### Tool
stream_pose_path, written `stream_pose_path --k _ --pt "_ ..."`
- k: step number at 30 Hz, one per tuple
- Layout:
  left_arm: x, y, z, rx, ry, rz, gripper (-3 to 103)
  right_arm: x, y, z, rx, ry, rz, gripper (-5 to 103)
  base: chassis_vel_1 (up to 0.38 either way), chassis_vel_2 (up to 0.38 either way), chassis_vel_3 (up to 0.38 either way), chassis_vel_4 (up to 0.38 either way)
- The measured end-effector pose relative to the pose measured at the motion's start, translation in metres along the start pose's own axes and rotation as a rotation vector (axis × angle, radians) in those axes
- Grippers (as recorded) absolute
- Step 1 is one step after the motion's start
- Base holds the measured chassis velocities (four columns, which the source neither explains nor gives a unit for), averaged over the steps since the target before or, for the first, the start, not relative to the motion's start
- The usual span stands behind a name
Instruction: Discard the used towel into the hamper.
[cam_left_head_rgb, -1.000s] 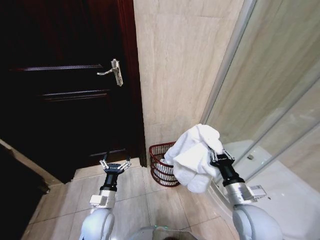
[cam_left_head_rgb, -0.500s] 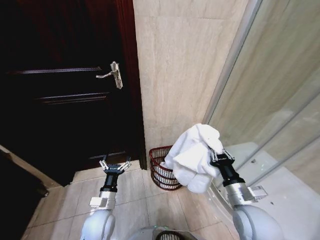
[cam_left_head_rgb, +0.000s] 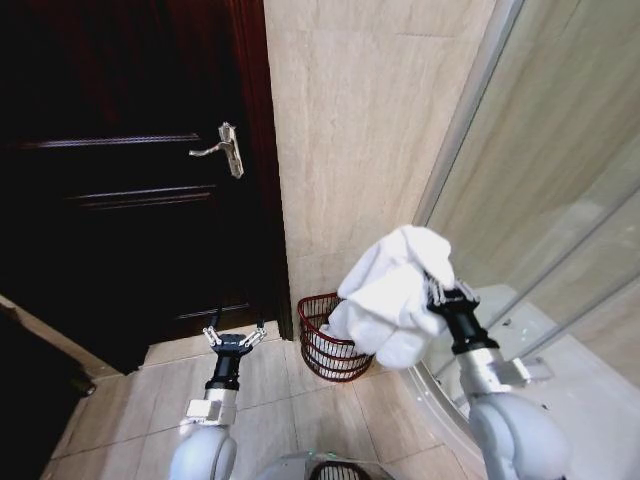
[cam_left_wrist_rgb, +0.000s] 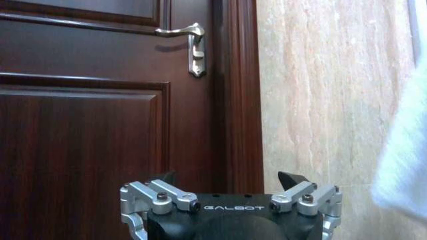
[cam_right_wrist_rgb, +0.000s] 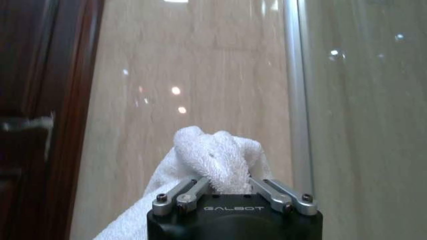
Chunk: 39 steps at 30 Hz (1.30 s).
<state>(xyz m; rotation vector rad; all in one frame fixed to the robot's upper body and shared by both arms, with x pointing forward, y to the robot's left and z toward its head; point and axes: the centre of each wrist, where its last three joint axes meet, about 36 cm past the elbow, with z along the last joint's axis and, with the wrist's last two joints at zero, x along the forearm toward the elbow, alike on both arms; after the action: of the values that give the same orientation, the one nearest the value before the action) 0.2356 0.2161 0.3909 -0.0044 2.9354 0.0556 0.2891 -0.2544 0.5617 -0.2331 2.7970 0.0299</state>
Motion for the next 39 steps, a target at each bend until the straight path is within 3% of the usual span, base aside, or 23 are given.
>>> stream_pose_path --k 9,20,24,27,32,39 --pt "-0.002 -0.023 0.005 0.005 0.017 -0.019 100 -0.057 -0.012 -0.034 -0.115 -0.09 -0.131 14 0.0 0.0 0.0 0.0" --pt "0.008 -0.023 0.013 -0.045 0.038 -0.041 100 -0.103 -0.028 0.019 -0.227 -0.066 -0.156 14 0.0 0.0 0.0 0.0" --pt "0.01 -0.01 0.006 -0.096 0.069 -0.08 100 -0.121 -0.028 0.05 -0.33 -0.047 -0.154 14 0.0 0.0 0.0 0.0" --pt "0.007 -0.003 0.0 -0.087 0.077 -0.107 100 -0.121 -0.026 0.062 -0.367 -0.021 -0.137 14 0.0 0.0 0.0 0.0" --pt "0.004 0.01 -0.009 -0.067 0.089 -0.131 100 -0.11 -0.024 0.089 -0.384 0.034 -0.106 14 0.0 0.0 0.0 0.0" --pt "0.002 0.04 -0.008 -0.071 0.103 -0.103 100 -0.09 -0.019 0.131 -0.436 0.143 -0.084 14 0.0 0.0 0.0 0.0"
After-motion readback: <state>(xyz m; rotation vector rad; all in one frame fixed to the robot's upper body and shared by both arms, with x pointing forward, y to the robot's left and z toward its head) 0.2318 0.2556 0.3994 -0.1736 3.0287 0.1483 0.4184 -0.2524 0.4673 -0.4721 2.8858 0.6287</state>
